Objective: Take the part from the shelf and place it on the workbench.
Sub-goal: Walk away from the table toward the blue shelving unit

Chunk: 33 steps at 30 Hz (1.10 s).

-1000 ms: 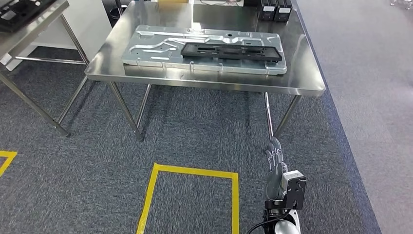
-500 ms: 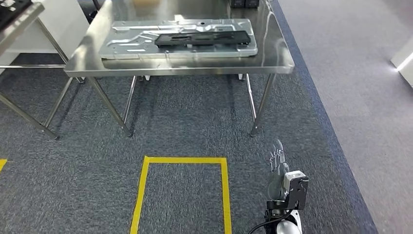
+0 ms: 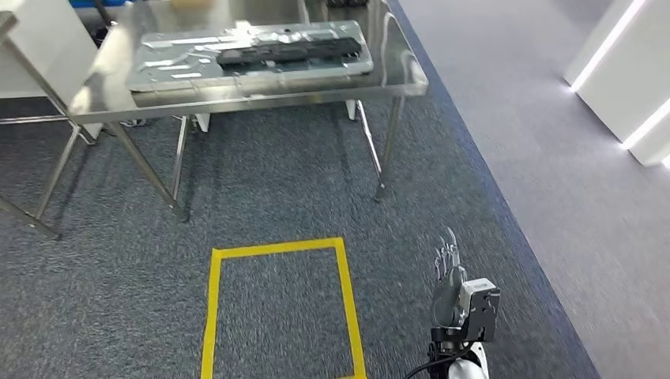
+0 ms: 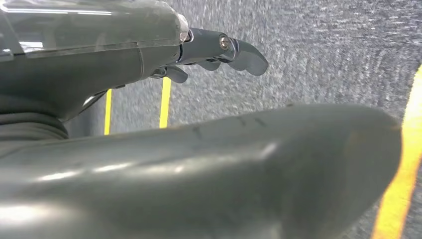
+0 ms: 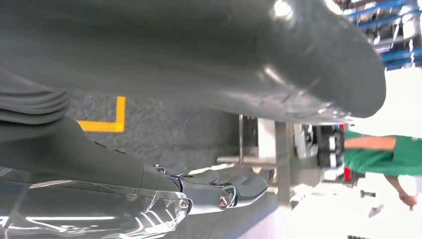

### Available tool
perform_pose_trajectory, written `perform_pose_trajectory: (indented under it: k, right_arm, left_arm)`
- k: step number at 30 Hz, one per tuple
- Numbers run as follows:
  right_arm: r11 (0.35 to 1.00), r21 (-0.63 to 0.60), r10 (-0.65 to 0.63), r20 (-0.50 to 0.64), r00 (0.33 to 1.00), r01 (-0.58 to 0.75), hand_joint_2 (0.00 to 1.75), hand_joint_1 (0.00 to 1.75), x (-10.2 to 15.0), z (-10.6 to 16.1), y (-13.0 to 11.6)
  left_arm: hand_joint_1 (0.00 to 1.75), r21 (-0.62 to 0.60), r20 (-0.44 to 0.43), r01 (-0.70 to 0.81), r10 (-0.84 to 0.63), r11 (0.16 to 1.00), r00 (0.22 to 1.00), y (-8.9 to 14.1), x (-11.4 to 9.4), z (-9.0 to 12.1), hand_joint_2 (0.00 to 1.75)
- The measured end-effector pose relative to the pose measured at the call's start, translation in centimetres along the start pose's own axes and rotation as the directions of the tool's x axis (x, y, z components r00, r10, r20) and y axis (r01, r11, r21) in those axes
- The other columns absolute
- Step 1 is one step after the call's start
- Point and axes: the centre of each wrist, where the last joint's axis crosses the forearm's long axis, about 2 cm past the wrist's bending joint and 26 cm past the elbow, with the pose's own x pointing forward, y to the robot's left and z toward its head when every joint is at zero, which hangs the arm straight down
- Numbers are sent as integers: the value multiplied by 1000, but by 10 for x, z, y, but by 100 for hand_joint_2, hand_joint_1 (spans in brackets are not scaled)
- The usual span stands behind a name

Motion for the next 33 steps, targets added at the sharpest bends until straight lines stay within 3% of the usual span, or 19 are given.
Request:
perform_pose_trajectory:
  k: [33]
  right_arm:
    - [1000, -10, -2, -8, 1000, 2, 0, 0, -6, 6, -7]
  left_arm:
    - [0, -13, 21, 80, -79, 997, 997, -1, 1, 0, 0]
